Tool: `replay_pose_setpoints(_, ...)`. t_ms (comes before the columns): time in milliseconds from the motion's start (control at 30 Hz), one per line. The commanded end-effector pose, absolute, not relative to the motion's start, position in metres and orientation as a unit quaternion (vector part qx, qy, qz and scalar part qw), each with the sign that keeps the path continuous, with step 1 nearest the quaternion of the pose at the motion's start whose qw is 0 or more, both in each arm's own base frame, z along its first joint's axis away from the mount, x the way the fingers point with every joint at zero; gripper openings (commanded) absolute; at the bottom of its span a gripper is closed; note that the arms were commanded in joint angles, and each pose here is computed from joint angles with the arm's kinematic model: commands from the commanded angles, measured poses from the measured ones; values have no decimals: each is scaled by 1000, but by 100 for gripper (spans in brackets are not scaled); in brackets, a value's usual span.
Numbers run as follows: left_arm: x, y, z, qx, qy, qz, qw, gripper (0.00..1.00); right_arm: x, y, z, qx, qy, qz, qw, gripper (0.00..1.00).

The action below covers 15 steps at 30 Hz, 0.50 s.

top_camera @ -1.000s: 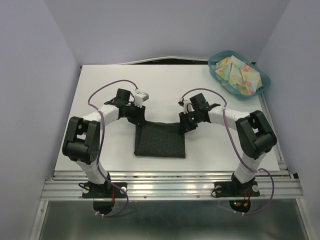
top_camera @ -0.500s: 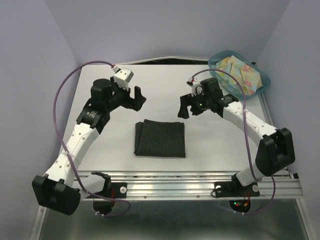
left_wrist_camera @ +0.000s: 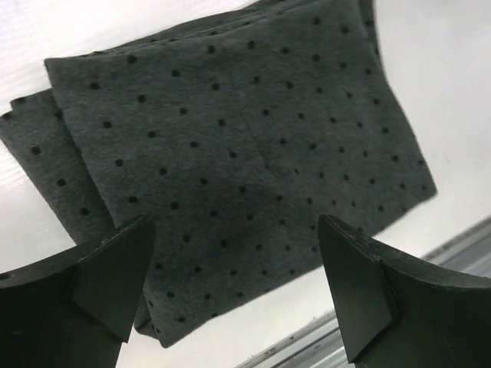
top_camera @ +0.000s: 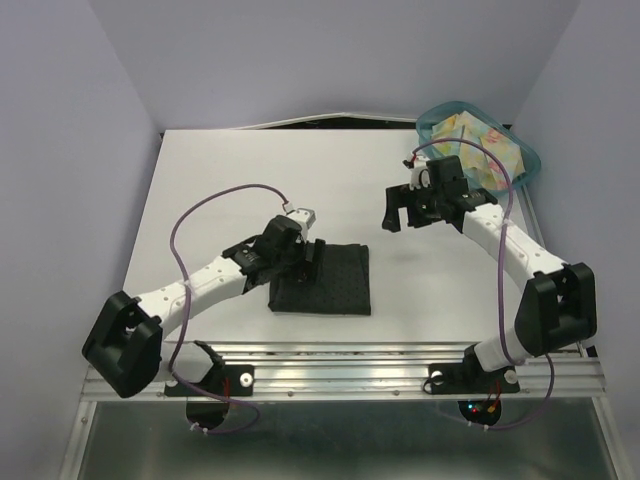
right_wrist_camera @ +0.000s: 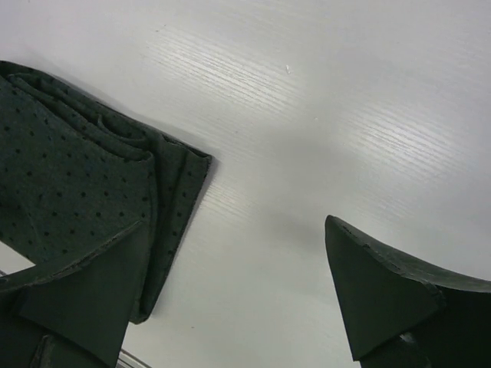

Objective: Fold and stack the skirts
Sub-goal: Neatly place the folded skirt to the corner

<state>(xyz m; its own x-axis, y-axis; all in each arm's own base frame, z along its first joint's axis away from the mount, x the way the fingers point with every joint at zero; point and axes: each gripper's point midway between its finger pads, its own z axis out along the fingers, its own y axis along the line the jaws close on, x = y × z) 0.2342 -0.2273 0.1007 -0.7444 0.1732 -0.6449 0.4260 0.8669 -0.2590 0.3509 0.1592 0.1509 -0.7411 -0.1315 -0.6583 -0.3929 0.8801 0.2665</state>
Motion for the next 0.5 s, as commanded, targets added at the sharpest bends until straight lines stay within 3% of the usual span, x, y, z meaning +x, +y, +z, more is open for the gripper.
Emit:
replay_pose_setpoints(0,247,-235,93,124,922,-181,320,99,360,153,157,-143,910,181,345,100)
replay_pose_setpoints(200,249,-266,76,125,936,-164,287,99,359,148,153,-142,912,173,343,100)
replay_pose_setpoints(467,288,-219,18,65,970,-62,224,99,363,140,151,-140,913,168,344,100)
